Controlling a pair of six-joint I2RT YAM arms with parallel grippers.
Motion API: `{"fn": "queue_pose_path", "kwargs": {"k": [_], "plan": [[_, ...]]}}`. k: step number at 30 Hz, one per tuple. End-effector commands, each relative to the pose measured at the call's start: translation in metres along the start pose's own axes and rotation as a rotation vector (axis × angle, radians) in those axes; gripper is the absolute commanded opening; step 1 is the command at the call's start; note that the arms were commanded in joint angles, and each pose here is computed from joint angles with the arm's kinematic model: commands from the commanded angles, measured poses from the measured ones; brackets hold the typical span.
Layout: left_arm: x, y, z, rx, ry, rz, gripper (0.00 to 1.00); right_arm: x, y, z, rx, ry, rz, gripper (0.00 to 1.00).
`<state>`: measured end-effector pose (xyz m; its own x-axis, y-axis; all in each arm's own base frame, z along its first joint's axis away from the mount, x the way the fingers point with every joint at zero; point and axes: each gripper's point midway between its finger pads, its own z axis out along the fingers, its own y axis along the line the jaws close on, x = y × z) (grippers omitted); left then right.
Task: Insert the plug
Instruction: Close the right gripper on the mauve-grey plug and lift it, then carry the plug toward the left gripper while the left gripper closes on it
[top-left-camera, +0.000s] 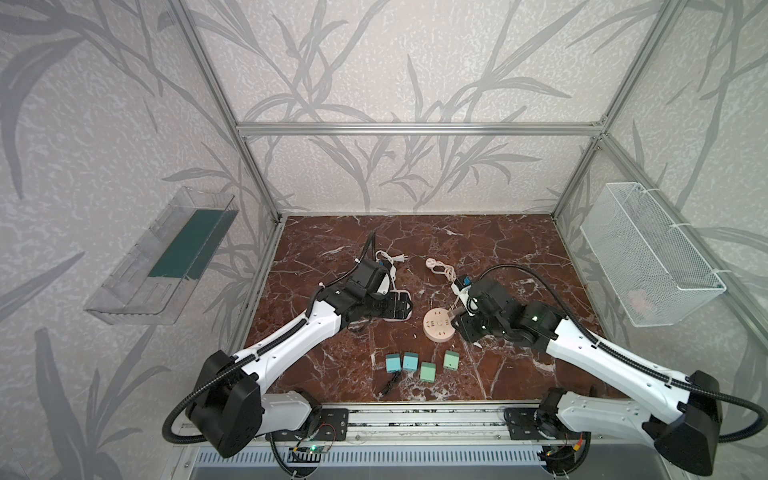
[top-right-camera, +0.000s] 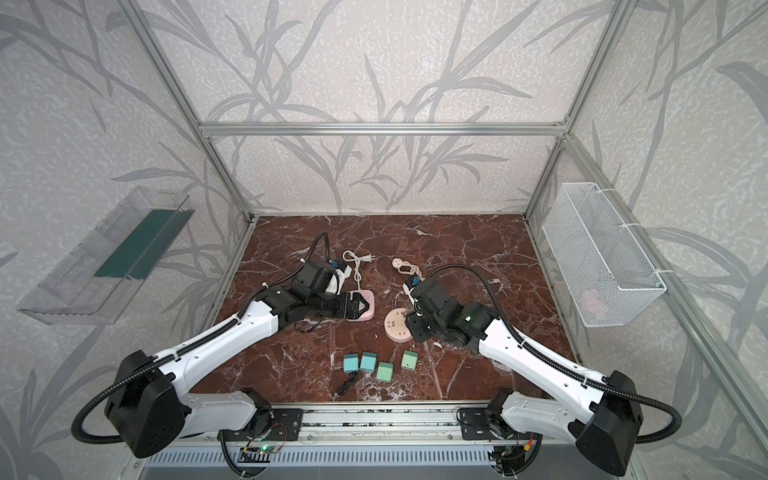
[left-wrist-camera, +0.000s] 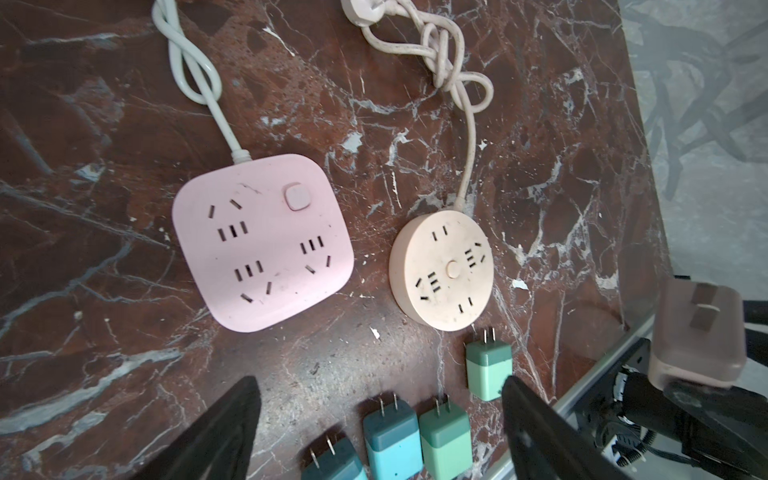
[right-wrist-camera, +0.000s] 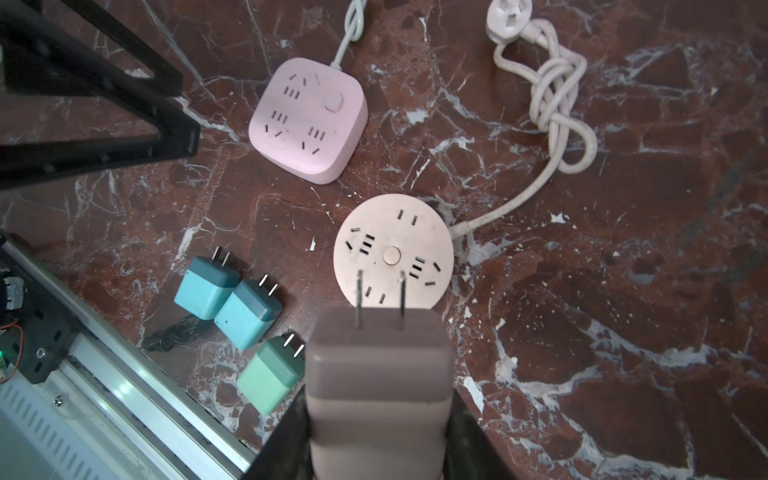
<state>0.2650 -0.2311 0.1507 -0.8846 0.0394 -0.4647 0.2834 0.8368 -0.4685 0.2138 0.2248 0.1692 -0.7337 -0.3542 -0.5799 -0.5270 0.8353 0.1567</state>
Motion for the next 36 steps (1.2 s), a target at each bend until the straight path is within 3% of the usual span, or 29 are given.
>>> {"fn": "queue_pose_path", "kwargs": {"k": [1,14,22,36], "plan": [[0.002,-0.012,-0.007,0.053,-0.008,-0.02,0.89,-0.01,0.017,-0.002,-0.068,-0.02,-0.058,0.0],[-0.002,-0.039,-0.008,0.202,-0.032,-0.027,0.88,-0.023,0.052,0.012,-0.123,-0.035,-0.206,0.0],[-0.004,-0.069,-0.014,0.378,-0.031,-0.029,0.88,-0.028,0.06,0.019,-0.116,-0.038,-0.255,0.0],[0.003,-0.076,-0.002,0.431,0.032,-0.048,0.79,-0.049,0.066,0.011,-0.113,-0.118,-0.288,0.0]]}}
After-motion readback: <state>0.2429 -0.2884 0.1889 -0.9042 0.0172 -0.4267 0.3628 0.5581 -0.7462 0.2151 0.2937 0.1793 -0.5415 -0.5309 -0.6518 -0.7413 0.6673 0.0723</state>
